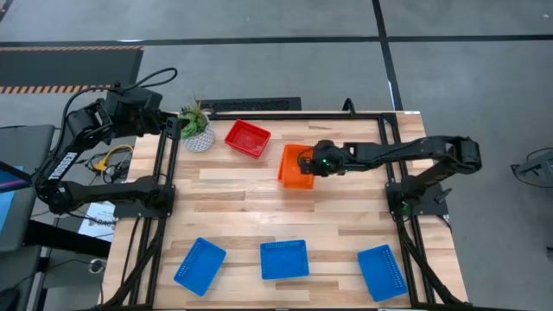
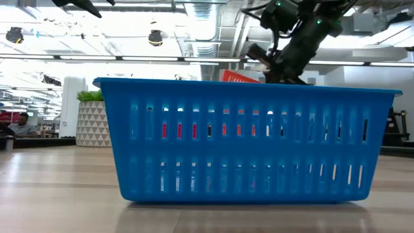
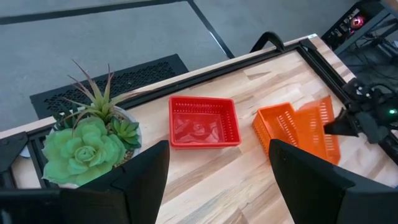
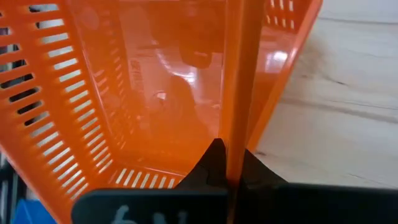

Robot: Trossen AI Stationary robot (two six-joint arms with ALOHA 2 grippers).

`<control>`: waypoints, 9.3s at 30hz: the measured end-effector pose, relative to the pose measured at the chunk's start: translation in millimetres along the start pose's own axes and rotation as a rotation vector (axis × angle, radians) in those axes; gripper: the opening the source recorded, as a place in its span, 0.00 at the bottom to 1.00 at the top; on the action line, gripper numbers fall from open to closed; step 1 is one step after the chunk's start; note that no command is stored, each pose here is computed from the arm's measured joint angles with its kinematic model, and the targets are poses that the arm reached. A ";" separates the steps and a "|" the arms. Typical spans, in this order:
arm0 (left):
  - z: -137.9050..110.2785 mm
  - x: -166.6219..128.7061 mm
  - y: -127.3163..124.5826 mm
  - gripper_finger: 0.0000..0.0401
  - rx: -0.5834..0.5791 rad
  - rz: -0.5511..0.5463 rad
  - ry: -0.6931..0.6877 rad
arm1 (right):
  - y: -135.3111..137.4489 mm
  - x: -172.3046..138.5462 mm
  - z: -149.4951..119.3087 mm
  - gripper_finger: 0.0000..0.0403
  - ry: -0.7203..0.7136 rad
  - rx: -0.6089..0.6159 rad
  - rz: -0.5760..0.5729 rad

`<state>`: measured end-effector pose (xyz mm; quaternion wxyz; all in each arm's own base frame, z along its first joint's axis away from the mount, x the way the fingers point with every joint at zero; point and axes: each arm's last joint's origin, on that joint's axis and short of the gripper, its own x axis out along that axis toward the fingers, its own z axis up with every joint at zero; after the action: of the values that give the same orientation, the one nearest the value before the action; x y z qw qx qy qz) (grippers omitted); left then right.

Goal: Stack baskets by color
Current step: Stack the right orange bin on top of the left orange bin, then adjust the stacked orange bins, then adjust the right blue bin

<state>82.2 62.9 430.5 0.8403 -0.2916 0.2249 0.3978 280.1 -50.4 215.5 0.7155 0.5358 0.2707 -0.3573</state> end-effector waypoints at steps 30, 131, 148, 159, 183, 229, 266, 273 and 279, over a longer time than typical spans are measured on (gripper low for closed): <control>-1.5 -0.1 0.8 0.66 0.028 0.008 0.015 | -3.6 8.3 2.2 0.31 -0.059 0.068 -0.050; -2.3 -0.1 0.9 0.66 -0.040 0.004 0.026 | -19.2 -73.0 -12.8 0.44 0.007 -0.262 -0.079; -2.6 0.0 0.2 0.66 -0.036 -0.019 0.039 | -37.0 -109.7 -127.1 0.44 0.500 -0.142 -0.261; -2.6 -0.2 0.3 0.66 -0.017 -0.019 0.038 | -50.1 -124.8 -172.4 0.44 0.582 -0.175 -0.328; -1.7 0.0 -0.2 0.66 -0.017 -0.024 0.028 | -59.9 -141.3 -190.3 0.44 0.700 -0.254 -0.338; -1.8 0.0 0.0 0.66 -0.001 -0.019 0.029 | -79.3 -73.4 -234.0 0.05 0.651 -0.084 -0.859; -1.6 0.0 0.8 0.66 -0.018 0.009 0.016 | -121.5 -13.5 125.6 0.13 -0.086 0.132 -0.557; -1.6 0.0 0.9 0.66 -0.021 0.009 0.017 | -119.9 -13.0 127.1 0.29 -0.071 0.063 -0.529; -1.6 0.0 0.9 0.66 -0.021 0.009 0.017 | -105.3 -18.6 138.0 0.50 -0.128 0.028 -0.454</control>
<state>81.2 62.2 429.0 0.8335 -0.3027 0.2292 0.4015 185.1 -196.7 208.0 0.6249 0.4471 0.3333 -0.5463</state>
